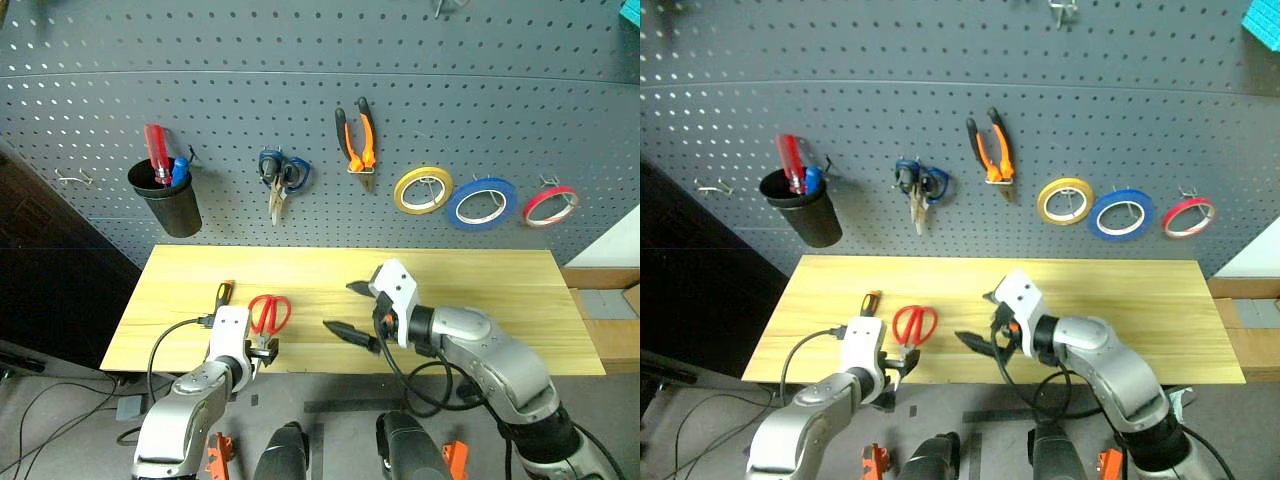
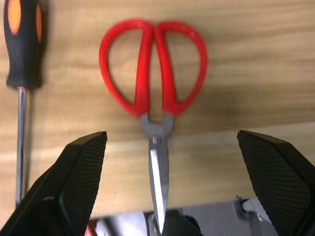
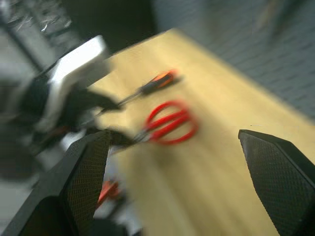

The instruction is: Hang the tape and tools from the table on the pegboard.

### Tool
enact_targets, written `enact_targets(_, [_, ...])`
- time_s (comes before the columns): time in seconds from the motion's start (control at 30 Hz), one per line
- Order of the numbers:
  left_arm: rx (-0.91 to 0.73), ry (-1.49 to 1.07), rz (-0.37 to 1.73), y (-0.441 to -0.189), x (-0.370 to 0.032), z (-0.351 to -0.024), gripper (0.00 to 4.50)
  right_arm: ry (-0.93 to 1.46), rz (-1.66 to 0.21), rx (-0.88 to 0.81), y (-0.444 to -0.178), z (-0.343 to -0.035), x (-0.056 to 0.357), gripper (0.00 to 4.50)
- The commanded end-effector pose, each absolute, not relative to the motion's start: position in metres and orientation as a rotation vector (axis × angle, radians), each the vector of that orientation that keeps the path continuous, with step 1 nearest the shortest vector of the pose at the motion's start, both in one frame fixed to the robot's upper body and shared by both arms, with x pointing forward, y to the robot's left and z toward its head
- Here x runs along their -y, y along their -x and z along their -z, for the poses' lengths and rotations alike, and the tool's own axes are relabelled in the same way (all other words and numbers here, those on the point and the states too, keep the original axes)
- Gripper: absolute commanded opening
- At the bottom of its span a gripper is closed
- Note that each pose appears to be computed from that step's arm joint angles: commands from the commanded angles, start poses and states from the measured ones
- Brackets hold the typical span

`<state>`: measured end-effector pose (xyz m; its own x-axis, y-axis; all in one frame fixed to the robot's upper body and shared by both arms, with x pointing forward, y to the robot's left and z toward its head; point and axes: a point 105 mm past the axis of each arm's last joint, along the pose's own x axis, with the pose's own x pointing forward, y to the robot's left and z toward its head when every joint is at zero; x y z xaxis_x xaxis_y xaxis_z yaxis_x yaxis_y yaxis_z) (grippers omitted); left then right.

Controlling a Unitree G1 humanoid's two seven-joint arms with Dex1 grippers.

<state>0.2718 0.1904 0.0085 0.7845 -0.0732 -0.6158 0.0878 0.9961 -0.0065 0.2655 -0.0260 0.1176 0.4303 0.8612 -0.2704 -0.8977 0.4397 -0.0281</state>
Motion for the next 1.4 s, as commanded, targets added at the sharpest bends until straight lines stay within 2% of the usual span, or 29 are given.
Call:
enact_targets(0.03, [-0.692,-0.005,0.036,-0.277,-0.197,-0.005,4.5,0.175,-1.119,-0.195,-0.261,-0.13,0.02,4.46])
enact_targets(0.33, [-0.814,0.083,-0.042,-0.283,-0.206,0.02,4.5,0.184,-1.094,-0.203,-0.265,-0.135,0.023,4.46])
enact_targets(0.5, [-0.856,0.135,-0.053,-0.287,-0.21,0.029,4.5,0.212,-1.126,-0.221,-0.258,-0.135,0.022,4.46])
enact_targets(0.6, [-0.87,0.136,-0.044,-0.289,-0.212,0.032,3.93,0.213,-1.154,-0.262,-0.251,-0.131,0.023,4.5])
enact_targets(0.8, [-0.903,0.141,-0.014,-0.29,-0.212,0.037,2.07,0.234,-1.213,-0.325,-0.239,-0.122,0.028,4.5])
enact_targets(0.97, [-0.912,0.146,0.009,-0.291,-0.211,0.039,0.51,0.263,-1.216,-0.321,-0.241,-0.122,0.03,4.5])
enact_targets(1.27, [-0.845,0.112,0.021,-0.292,-0.215,0.031,0.43,0.261,-1.204,-0.314,-0.243,-0.122,0.03,4.5])
enact_targets(1.4, [-0.703,0.036,0.017,-0.296,-0.217,0.011,0.43,0.264,-1.19,-0.296,-0.245,-0.123,0.032,4.5])
